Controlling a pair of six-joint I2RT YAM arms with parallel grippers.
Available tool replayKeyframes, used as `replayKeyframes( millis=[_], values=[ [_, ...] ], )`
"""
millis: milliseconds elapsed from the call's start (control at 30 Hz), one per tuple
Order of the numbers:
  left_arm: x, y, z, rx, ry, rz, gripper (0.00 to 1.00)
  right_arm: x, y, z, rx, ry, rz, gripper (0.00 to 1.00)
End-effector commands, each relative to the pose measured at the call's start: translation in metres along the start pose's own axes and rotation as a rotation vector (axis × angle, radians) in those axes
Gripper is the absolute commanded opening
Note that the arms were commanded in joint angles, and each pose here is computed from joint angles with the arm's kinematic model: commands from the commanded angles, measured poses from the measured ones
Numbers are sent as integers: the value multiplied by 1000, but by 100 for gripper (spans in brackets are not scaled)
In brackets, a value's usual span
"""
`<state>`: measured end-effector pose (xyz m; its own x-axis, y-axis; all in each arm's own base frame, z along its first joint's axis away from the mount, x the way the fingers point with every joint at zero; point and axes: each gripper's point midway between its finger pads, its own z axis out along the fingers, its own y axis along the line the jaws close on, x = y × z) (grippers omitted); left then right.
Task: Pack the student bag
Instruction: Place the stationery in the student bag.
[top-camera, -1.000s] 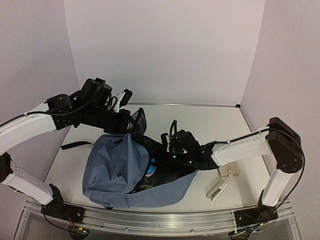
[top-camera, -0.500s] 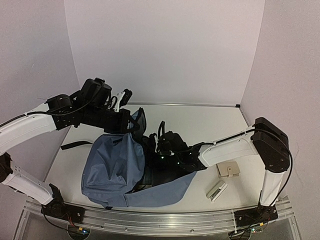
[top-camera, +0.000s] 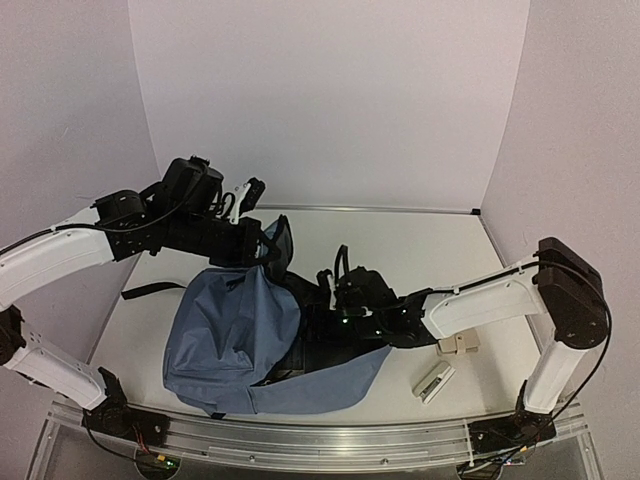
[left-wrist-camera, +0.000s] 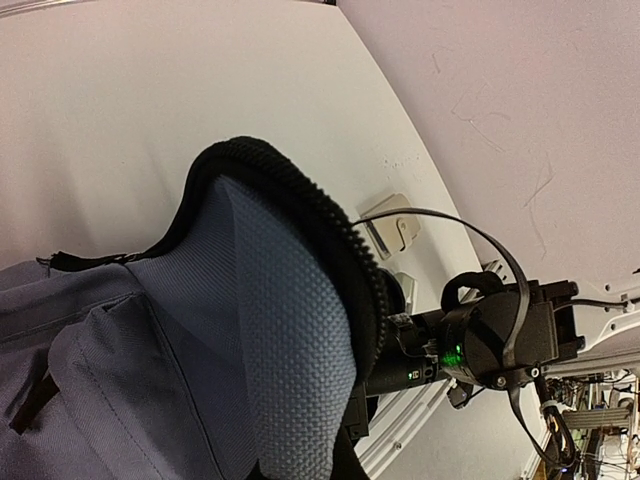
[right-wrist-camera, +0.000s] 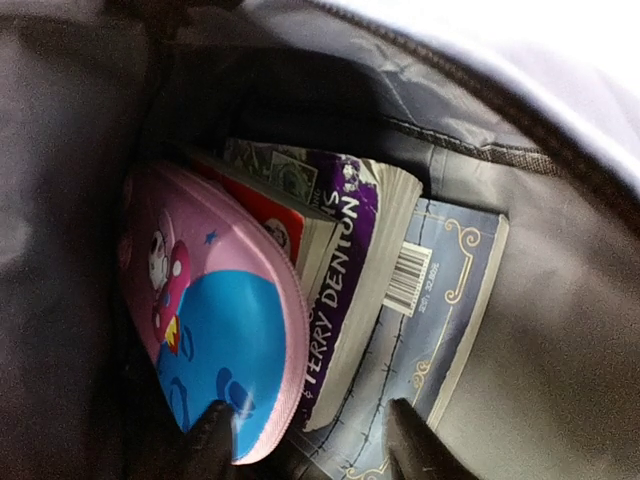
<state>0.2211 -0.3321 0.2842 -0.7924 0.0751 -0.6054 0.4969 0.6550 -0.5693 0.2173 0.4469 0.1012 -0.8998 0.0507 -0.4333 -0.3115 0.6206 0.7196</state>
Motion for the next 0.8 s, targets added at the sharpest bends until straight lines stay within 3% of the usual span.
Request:
replayKeyframes(
  millis=[0,233,433,633,767],
  values=[
    [-28,-26,-19,102,-120,32,0,-2,23,6,-75,11,-15,32],
    [-26,-22,-20,93,-124,21,0,4,49,24,-231,54,16,22],
    [-25,-21,-18,92,-118,12,0,0,59,30,-291,32,29,21],
    [-25,-22,-14,102,-111,10,0,-22,42,-7,-186,-105,24,33],
    [-23,-30,4,143,-55,27,0,-41,25,-54,-88,-230,18,47]
  ],
)
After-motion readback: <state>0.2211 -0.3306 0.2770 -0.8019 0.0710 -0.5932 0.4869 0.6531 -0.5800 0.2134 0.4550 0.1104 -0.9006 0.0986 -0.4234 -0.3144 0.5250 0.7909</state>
